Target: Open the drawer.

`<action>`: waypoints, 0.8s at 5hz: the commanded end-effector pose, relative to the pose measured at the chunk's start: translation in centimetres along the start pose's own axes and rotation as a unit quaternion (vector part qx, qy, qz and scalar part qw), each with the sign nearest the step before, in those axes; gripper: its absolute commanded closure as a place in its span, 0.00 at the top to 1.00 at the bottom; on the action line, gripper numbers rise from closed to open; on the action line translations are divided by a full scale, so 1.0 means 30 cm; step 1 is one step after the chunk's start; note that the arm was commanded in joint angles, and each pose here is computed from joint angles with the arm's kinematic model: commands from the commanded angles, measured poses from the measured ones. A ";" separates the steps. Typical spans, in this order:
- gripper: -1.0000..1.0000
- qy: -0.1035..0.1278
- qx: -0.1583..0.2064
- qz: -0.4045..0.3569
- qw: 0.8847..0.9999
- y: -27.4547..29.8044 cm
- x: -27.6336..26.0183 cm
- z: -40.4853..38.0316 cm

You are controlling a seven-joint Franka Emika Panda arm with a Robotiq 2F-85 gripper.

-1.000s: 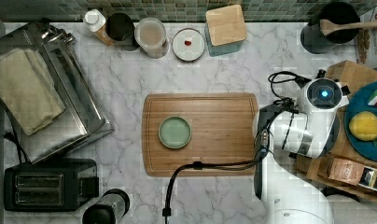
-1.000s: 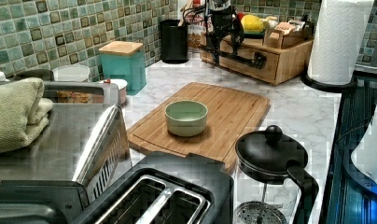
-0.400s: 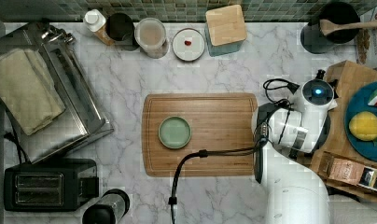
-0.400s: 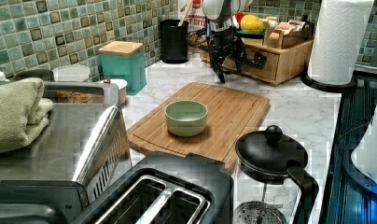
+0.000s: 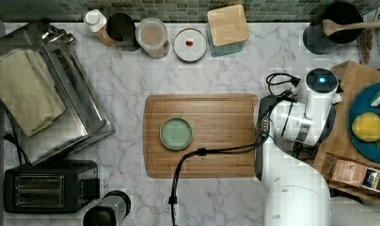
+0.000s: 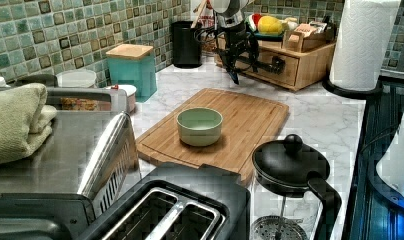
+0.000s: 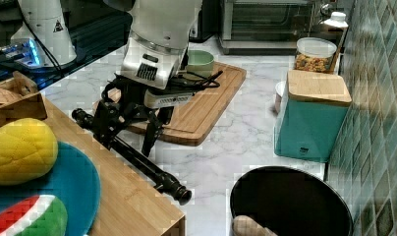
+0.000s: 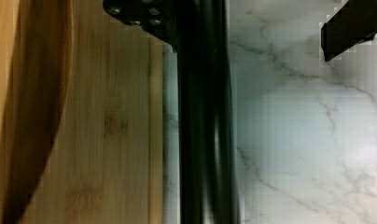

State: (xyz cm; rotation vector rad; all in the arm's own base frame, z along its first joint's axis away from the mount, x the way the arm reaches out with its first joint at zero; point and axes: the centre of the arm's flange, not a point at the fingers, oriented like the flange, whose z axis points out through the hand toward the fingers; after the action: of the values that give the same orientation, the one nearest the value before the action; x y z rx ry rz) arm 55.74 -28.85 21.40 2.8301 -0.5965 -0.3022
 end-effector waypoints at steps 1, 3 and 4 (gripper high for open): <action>1.00 0.116 0.064 -0.014 0.991 -0.343 0.126 -0.383; 1.00 0.111 0.082 0.017 0.990 -0.591 0.089 -0.476; 1.00 0.136 0.092 -0.001 0.986 -0.696 0.065 -0.488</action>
State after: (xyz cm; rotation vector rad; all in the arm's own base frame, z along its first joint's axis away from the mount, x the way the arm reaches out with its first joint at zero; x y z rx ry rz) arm 60.06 -22.55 21.60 2.8229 -0.7633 -0.2166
